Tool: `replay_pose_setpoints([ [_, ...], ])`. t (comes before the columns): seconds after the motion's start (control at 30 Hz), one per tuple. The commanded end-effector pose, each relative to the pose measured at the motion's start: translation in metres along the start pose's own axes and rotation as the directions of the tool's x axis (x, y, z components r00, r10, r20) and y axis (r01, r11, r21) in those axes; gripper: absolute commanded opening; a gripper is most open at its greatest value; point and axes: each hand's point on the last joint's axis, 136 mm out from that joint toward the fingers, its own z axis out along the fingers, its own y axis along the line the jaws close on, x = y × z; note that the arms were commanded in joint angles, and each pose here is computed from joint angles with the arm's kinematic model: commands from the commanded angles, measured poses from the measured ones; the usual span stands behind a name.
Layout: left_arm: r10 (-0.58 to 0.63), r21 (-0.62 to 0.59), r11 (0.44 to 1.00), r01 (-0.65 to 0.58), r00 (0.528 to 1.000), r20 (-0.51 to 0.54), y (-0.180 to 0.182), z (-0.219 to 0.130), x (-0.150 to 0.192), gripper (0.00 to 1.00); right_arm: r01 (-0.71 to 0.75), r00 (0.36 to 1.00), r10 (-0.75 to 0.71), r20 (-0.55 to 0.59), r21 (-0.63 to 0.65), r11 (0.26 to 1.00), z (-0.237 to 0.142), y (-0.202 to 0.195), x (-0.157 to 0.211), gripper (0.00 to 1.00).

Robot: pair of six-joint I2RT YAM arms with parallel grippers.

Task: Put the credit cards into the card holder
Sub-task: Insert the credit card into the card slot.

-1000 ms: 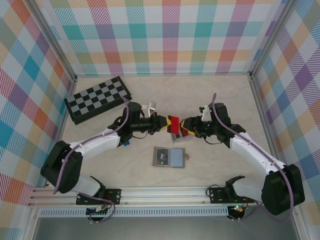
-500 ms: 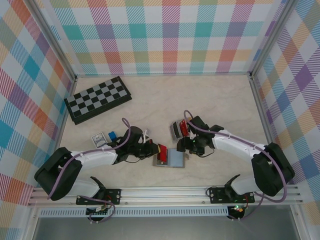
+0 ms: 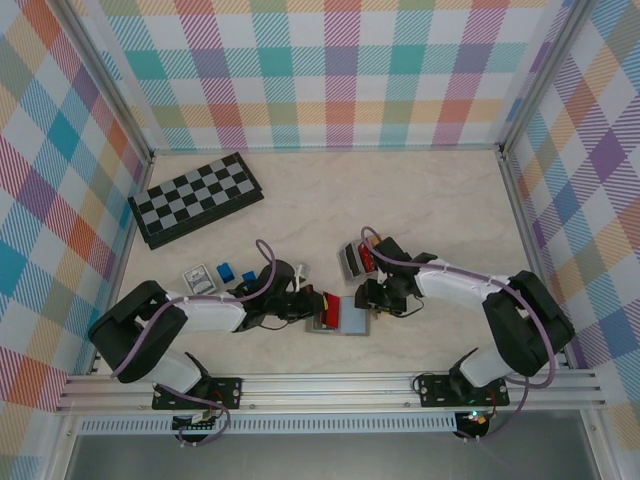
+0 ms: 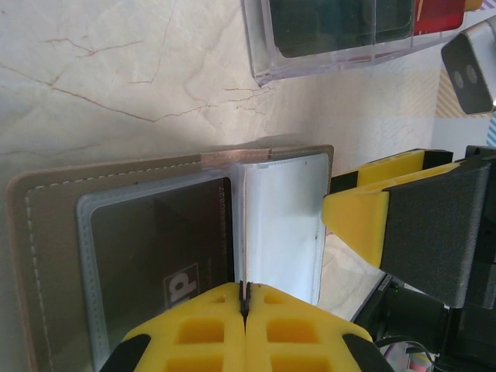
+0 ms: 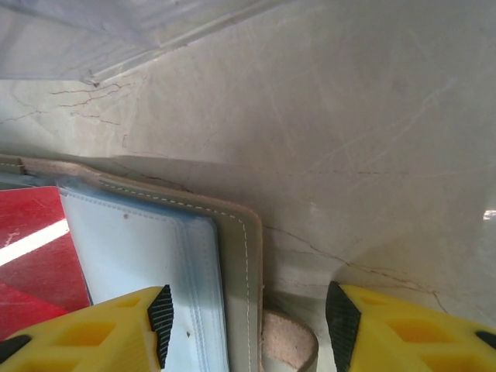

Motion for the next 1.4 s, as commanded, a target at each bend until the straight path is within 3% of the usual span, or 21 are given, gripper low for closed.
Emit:
replay_pose_setpoints([
  [0.0, 0.015, 0.02, 1.0, -0.015, 1.0, 0.005, -0.004, 0.005, 0.002, 0.0, 0.0, 1.0, -0.001, -0.027, -0.013, 1.0, 0.009, -0.001, 0.007, 0.54],
  [0.53, 0.01, -0.005, 1.0, -0.01, 0.999, -0.041, 0.004, 0.025, 0.017, 0.0, -0.016, 0.999, 0.015, -0.042, -0.026, 1.0, 0.018, -0.003, 0.012, 0.3],
  [0.97, 0.017, -0.013, 1.0, -0.019, 0.993, -0.116, 0.004, 0.022, 0.033, 0.0, -0.02, 0.999, 0.019, -0.043, -0.025, 0.999, 0.02, -0.005, 0.014, 0.29],
  [1.37, 0.045, -0.033, 0.998, -0.049, 0.992, -0.115, -0.012, 0.043, 0.03, 0.11, -0.043, 0.998, 0.041, -0.041, -0.047, 0.998, 0.022, -0.004, 0.016, 0.29],
])
